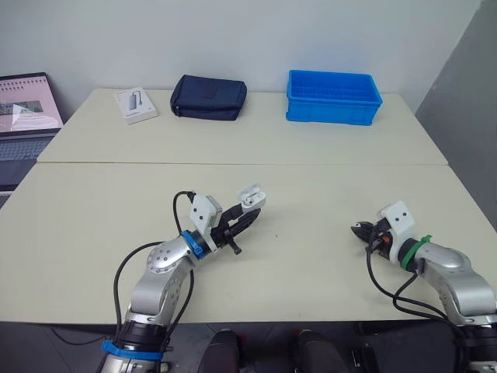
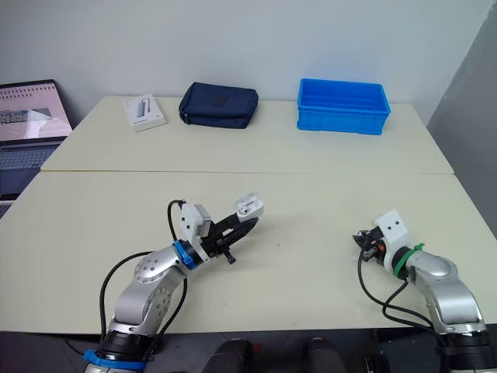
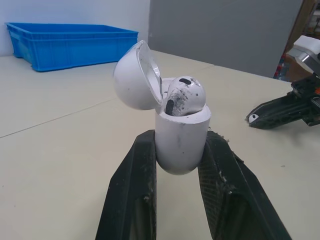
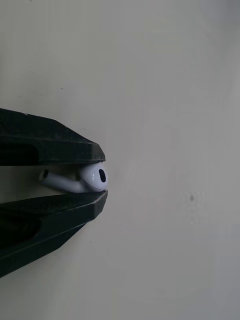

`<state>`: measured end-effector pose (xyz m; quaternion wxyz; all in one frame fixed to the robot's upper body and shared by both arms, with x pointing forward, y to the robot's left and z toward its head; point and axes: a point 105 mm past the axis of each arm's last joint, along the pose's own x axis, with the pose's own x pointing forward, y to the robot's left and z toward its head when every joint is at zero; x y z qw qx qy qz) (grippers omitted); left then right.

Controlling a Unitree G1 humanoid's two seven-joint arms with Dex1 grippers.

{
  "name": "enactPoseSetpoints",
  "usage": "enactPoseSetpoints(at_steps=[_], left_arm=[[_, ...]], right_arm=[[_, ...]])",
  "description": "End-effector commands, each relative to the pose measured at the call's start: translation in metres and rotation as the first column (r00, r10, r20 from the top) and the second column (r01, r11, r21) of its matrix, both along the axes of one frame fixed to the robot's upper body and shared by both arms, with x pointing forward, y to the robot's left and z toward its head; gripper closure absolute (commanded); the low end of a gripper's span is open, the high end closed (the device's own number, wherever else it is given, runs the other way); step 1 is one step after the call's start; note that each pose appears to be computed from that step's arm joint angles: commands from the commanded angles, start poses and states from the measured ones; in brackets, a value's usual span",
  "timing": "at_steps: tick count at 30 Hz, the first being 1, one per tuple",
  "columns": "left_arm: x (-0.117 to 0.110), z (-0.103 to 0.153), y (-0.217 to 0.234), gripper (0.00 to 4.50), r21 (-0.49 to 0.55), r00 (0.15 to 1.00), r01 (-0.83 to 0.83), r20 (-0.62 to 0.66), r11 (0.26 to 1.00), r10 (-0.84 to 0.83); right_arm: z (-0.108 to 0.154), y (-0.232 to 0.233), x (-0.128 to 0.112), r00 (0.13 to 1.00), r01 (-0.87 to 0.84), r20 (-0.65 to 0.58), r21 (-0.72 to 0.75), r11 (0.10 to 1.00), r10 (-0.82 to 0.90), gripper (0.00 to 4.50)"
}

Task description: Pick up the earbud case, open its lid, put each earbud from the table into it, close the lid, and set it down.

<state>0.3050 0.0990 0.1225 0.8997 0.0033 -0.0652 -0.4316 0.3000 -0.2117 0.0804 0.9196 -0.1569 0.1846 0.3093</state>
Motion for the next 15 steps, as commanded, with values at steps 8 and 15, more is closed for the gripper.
enactPoseSetpoints(at_steps=[8,15], left_arm=[[-0.012,0.009,0.003,3.72,0.003,0.999,-0.008,0.032,1.0,0.008],[-0.018,0.006,0.001,3.72,-0.001,1.0,-0.017,0.016,1.0,0.017]], right_arm=[[0.024,0.005,-0.058,0.75,-0.661,-0.23,-0.285,0.694,0.62,4.11],[0.01,-0.023,-0.055,0.634,-0.769,-0.397,-0.41,0.49,0.663,4.11]])
